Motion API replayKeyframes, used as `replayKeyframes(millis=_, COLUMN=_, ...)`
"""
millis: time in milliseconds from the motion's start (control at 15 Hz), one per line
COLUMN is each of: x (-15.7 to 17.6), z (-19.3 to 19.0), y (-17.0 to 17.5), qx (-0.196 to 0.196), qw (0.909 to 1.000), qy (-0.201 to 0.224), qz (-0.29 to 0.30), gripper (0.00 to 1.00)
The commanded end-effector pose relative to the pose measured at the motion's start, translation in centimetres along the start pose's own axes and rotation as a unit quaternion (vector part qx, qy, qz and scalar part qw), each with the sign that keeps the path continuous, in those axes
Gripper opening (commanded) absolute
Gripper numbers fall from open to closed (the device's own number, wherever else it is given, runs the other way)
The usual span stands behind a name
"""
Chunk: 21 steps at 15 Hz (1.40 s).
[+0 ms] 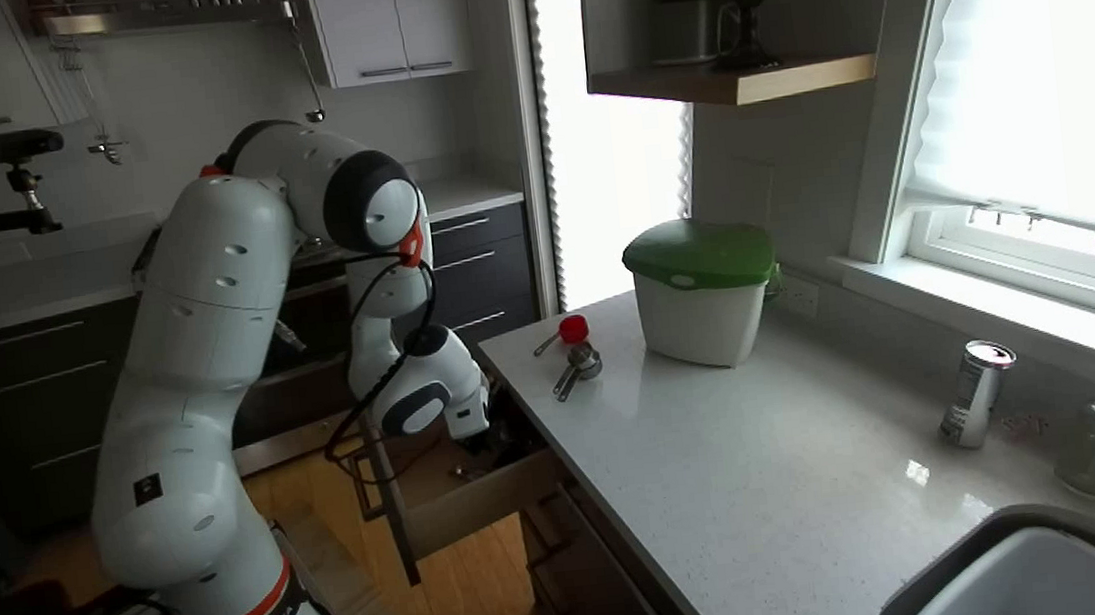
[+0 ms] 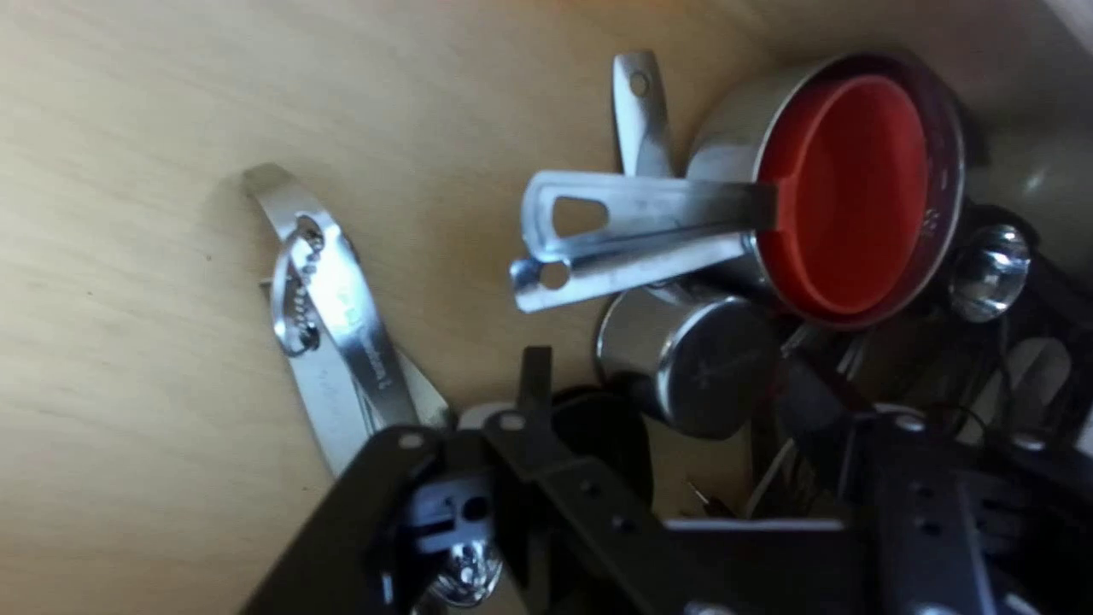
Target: Take the metal measuring cup out of the drawer
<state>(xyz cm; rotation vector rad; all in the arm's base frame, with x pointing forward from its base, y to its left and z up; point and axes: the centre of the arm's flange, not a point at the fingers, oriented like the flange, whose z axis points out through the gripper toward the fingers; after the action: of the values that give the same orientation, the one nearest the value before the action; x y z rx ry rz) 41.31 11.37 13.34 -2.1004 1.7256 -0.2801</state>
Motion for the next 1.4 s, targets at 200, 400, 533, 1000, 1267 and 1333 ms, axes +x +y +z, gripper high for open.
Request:
replayKeyframes(millis=200, x=-0.5, z=2.9, y=0.5, qx=0.026, qw=0.9991, qy=0.016, qz=0.03, gripper=0.61)
replayKeyframes(millis=400, x=-0.8, z=3.5, y=0.4, qx=0.039, qw=0.9982, qy=0.018, qz=0.041, gripper=0.55)
replayKeyframes(millis=533, x=-1.0, z=3.9, y=0.5, qx=0.042, qw=0.998, qy=0.02, qz=0.044, gripper=0.47)
replayKeyframes(millis=1000, x=-0.9, z=3.1, y=1.6, qx=0.004, qw=0.9993, qy=0.026, qz=0.027, gripper=0.57)
replayKeyframes(millis=1267, x=-1.0, z=1.6, y=2.7, qx=-0.054, qw=0.9982, qy=0.017, qz=0.016, gripper=0.49)
replayKeyframes(millis=1333, x=-1.0, z=1.2, y=2.9, qx=-0.07, qw=0.9972, qy=0.021, qz=0.012, gripper=0.48)
